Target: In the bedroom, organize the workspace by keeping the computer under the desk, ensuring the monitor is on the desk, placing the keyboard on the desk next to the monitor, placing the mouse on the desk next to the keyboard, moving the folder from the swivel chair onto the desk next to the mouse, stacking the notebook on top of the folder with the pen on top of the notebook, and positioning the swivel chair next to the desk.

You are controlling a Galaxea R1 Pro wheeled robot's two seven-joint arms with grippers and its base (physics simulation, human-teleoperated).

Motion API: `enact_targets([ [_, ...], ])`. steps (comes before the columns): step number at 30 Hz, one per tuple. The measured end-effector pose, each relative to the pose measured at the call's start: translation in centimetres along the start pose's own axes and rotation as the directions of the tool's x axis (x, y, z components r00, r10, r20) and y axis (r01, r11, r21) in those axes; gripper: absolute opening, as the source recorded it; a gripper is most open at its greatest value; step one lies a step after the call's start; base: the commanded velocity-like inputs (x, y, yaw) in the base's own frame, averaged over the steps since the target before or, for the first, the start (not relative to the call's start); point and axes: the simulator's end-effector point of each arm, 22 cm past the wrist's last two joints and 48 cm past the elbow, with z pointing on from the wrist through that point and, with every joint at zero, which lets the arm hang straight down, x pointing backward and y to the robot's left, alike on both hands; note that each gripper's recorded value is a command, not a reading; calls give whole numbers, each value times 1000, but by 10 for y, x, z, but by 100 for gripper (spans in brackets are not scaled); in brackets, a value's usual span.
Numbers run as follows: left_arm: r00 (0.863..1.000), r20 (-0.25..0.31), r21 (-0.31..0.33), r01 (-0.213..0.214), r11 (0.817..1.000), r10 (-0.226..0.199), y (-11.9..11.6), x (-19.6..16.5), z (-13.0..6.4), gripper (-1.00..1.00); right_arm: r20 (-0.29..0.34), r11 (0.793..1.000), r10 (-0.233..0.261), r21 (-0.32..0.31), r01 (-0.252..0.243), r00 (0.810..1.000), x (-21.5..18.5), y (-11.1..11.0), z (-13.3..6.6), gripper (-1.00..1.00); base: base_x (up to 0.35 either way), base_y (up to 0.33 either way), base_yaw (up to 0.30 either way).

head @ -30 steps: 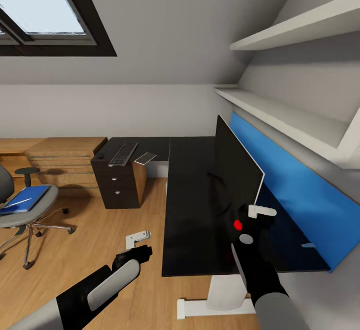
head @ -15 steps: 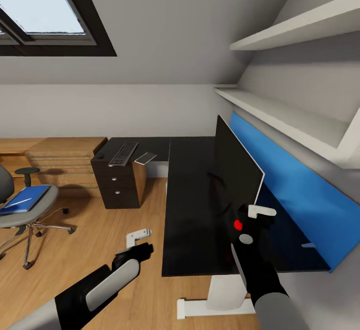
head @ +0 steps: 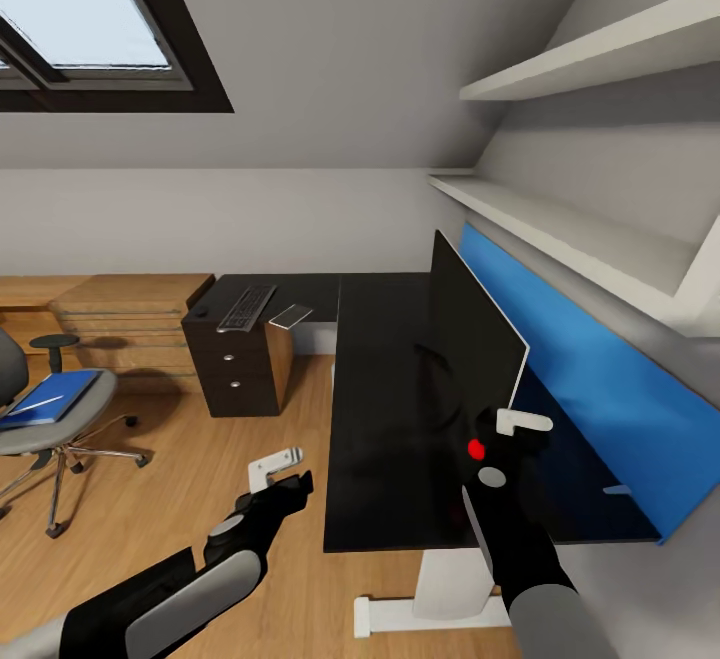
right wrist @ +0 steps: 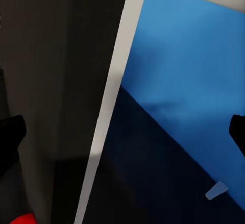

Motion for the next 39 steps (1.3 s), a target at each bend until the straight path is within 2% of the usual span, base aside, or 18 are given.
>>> enact_targets([
  [24, 1000, 3, 0, 4, 1000, -4, 1, 0, -1, 100, 1, 1000, -1, 0, 1, 1000, 0, 0, 0, 100, -9, -37, 0],
  [39, 1000, 3, -12, 4, 1000, -4, 4, 0, 1, 100, 4, 1000, 1, -2, -1, 1000, -1, 1, 0, 100, -313, 0, 0],
])
